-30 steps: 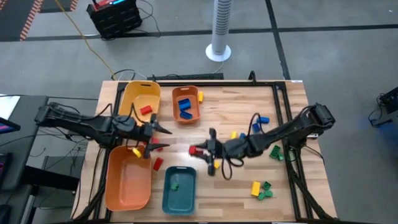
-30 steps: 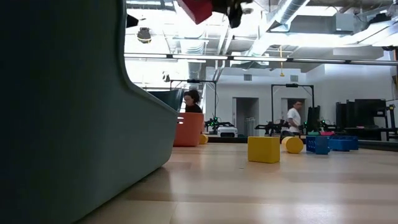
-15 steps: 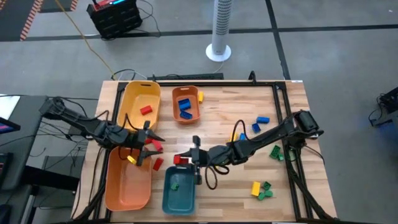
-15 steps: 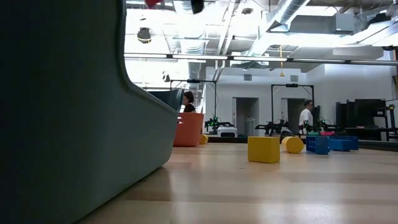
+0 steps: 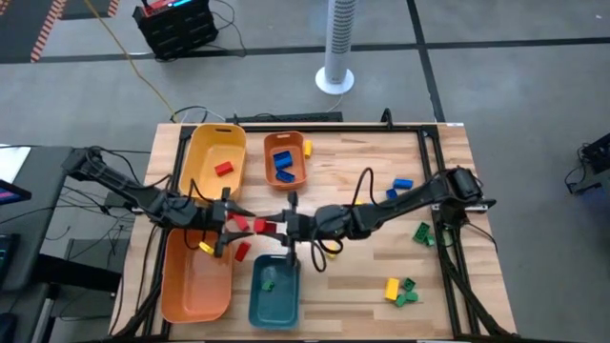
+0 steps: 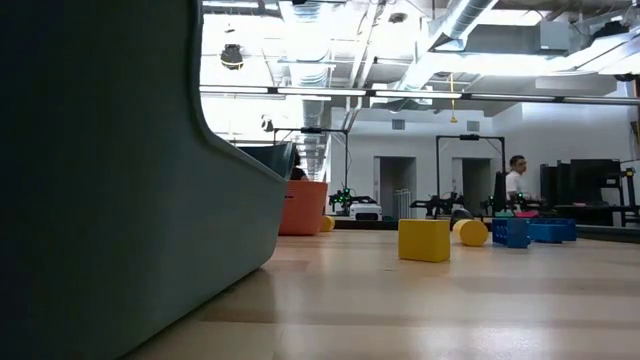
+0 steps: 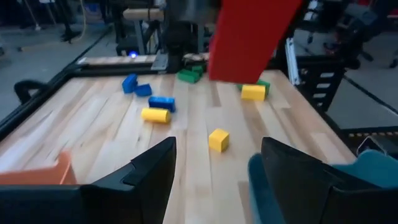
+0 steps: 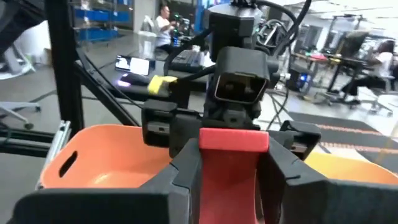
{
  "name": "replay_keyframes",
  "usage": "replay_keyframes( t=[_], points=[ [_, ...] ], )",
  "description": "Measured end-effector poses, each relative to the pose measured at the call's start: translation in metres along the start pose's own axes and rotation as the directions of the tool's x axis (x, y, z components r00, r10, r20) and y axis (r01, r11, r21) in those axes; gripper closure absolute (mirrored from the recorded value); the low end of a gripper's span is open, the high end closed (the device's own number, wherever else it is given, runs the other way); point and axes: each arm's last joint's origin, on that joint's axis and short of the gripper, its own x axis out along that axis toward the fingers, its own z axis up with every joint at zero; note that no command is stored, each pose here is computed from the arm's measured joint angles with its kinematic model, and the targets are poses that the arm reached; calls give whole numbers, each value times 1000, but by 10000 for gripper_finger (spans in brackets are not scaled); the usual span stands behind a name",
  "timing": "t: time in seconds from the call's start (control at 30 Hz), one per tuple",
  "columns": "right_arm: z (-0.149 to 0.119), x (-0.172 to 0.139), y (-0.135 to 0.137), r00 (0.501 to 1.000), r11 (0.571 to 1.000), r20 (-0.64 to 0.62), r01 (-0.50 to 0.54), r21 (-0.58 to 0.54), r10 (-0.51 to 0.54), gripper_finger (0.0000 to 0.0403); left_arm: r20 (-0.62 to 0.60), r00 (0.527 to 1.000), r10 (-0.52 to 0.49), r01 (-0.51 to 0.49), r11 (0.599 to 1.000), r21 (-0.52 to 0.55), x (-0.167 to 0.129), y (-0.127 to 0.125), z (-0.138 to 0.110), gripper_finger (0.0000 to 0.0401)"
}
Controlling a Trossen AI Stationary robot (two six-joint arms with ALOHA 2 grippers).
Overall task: Sort blocks
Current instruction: Put the red wooden block into the yellow bin
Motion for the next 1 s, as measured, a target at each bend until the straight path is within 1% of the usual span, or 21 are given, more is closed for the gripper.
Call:
replay_keyframes(
  t=[0.1, 0.2, 0.27, 0.37, 0.57, 0.63, 0.83, 1.0],
  points=[
    [1, 3, -9, 999, 1000, 29, -25, 1, 25, 291, 30, 1000, -3, 3, 1000, 10, 5, -2, 2, 170],
    [1, 4, -17, 999, 1000, 39, -13, -18, 13, 291, 75, 997, 6, -7, 1000, 14, 10, -3, 6, 170],
    [1, 5, -20, 999, 1000, 41, -6, -28, 7, 291, 100, 995, 28, -29, 1000, 7, 12, -2, 8, 170],
    [3, 5, -20, 998, 999, 61, -14, -34, 16, 291, 127, 989, 79, -77, 997, -14, 16, 1, 10, 169],
    [3, 5, -20, 998, 999, 66, -16, -36, 18, 291, 176, 979, 106, -108, 994, 1, 20, 4, 15, 156],
    [4, 5, -20, 998, 999, 67, -16, -36, 18, 291, 186, 978, 97, -101, 995, 14, 21, 5, 15, 154],
    [1, 5, -22, 999, 999, 43, -16, -48, 18, 291, 194, 981, 29, -34, 999, 24, 25, 2, 18, 153],
    [1, 5, -24, 999, 999, 48, -7, -46, 9, 291, 136, 990, 30, -35, 999, 31, 26, 2, 12, 153]
  ],
)
